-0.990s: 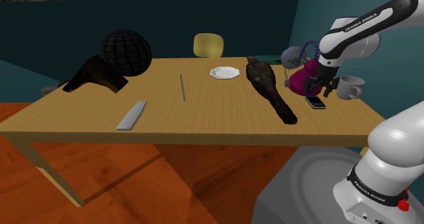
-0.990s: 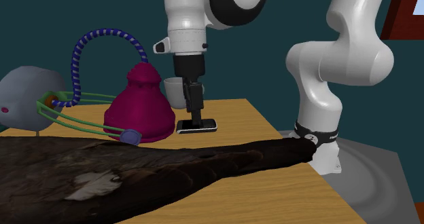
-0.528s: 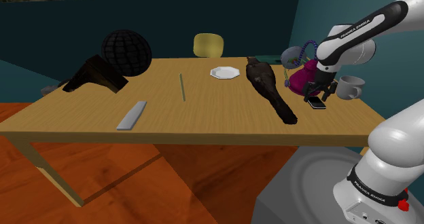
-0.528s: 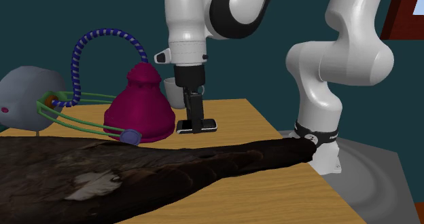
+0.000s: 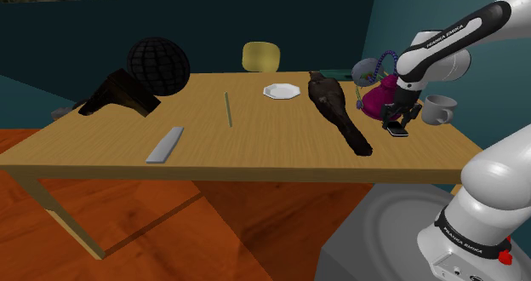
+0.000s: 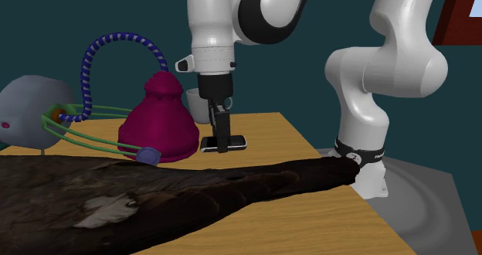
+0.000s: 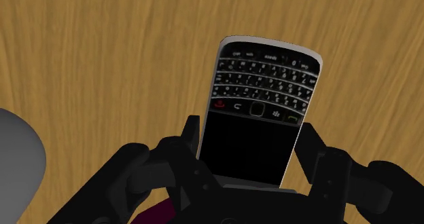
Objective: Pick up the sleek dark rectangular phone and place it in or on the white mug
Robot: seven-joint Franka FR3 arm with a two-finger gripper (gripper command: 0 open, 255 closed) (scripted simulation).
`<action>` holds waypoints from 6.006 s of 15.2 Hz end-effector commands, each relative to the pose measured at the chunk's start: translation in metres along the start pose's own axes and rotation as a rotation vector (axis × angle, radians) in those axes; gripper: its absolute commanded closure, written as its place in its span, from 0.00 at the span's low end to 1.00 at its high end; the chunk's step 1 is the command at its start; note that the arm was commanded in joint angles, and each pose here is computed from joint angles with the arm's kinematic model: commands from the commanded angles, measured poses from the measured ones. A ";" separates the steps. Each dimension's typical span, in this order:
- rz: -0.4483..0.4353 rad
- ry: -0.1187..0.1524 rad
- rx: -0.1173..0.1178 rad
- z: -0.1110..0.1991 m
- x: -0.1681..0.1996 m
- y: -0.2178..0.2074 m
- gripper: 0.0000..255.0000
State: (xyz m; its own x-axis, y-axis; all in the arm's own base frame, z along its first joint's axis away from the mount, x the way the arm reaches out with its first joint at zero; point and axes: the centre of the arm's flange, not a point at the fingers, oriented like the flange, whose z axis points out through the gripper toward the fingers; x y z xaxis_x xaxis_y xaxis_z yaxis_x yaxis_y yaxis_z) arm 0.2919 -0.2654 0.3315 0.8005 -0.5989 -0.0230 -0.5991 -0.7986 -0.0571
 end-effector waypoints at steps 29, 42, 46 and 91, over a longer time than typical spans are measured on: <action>-0.001 -0.003 0.000 -0.120 -0.003 -0.007 1.00; -0.001 -0.003 0.000 -0.176 -0.002 0.029 1.00; -0.001 -0.003 0.000 -0.180 0.000 0.082 1.00; -0.001 -0.003 0.000 -0.162 0.005 0.162 0.00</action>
State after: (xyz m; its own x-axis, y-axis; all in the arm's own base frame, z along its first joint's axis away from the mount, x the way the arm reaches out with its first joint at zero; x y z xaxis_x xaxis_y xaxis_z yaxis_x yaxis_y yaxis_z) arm 0.1996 -0.3970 0.4722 0.8134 -0.5752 -0.0871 -0.5811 -0.8104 -0.0753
